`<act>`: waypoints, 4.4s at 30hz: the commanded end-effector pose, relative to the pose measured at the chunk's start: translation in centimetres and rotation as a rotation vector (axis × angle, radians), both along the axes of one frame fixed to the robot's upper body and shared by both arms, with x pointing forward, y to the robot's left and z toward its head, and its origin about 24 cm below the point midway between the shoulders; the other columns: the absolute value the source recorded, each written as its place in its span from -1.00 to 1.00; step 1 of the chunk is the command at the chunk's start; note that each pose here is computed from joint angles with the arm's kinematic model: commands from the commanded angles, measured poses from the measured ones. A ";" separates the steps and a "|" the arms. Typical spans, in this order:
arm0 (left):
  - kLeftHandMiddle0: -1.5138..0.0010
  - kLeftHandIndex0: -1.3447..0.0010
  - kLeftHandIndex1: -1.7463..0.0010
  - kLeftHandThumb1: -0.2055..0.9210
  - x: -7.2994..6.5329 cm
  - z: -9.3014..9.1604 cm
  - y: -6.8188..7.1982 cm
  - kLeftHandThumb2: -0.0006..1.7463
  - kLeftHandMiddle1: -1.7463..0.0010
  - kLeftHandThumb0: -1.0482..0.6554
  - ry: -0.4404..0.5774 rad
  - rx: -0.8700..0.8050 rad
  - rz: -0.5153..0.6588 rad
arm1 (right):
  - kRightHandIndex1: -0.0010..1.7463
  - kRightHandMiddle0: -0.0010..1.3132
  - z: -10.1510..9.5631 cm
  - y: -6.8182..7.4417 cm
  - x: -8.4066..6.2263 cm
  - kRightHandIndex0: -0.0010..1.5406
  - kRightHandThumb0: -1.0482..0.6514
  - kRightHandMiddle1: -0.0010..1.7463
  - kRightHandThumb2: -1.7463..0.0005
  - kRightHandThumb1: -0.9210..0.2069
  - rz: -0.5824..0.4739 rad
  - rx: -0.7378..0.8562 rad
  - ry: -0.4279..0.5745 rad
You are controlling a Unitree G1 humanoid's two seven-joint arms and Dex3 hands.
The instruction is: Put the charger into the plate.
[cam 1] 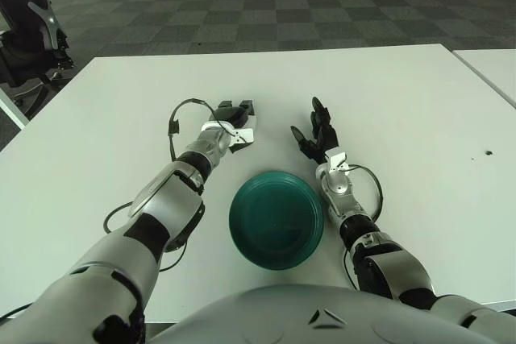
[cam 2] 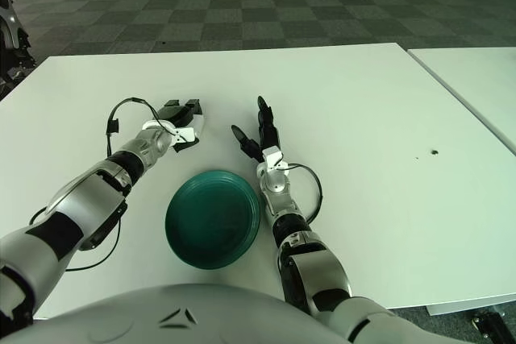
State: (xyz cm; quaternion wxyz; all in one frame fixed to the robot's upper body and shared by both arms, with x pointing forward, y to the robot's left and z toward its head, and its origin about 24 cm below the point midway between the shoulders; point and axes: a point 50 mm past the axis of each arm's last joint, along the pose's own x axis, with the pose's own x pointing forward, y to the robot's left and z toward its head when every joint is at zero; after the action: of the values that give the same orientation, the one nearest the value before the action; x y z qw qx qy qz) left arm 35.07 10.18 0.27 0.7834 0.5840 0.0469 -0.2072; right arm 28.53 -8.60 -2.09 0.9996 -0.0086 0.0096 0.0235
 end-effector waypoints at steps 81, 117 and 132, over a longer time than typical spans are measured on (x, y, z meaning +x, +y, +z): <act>-0.49 0.10 -1.00 -0.07 -11.7 7.0 -2.5 0.50 -1.00 -0.32 -0.283 -0.193 -1.147 | -0.99 -1.00 -8.6 -2.3 -8.2 -0.87 -0.61 -0.81 0.50 -1.00 -0.030 -0.088 0.448; -0.39 0.16 -1.00 0.02 -13.2 5.0 -2.9 0.43 -1.00 -0.30 -0.209 -0.205 -1.194 | -1.00 -1.00 -8.9 -2.4 -7.8 -0.94 -0.62 -0.73 0.53 -1.00 -0.056 -0.054 0.506; 0.79 0.97 0.02 0.98 -13.0 5.5 -2.4 -0.26 0.48 -0.63 -0.208 -0.324 -1.189 | -0.95 -1.00 -8.6 -2.3 -7.8 -0.78 -0.56 -0.66 0.29 -1.00 -0.015 -0.143 0.447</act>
State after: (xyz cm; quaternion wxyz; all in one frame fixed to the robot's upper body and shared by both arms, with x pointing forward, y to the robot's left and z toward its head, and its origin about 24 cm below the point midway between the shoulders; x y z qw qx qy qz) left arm 21.47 7.10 5.10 0.5987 0.4102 -0.3892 -0.5673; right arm 28.59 -8.48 -2.02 0.9993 -0.0215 0.0066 0.0290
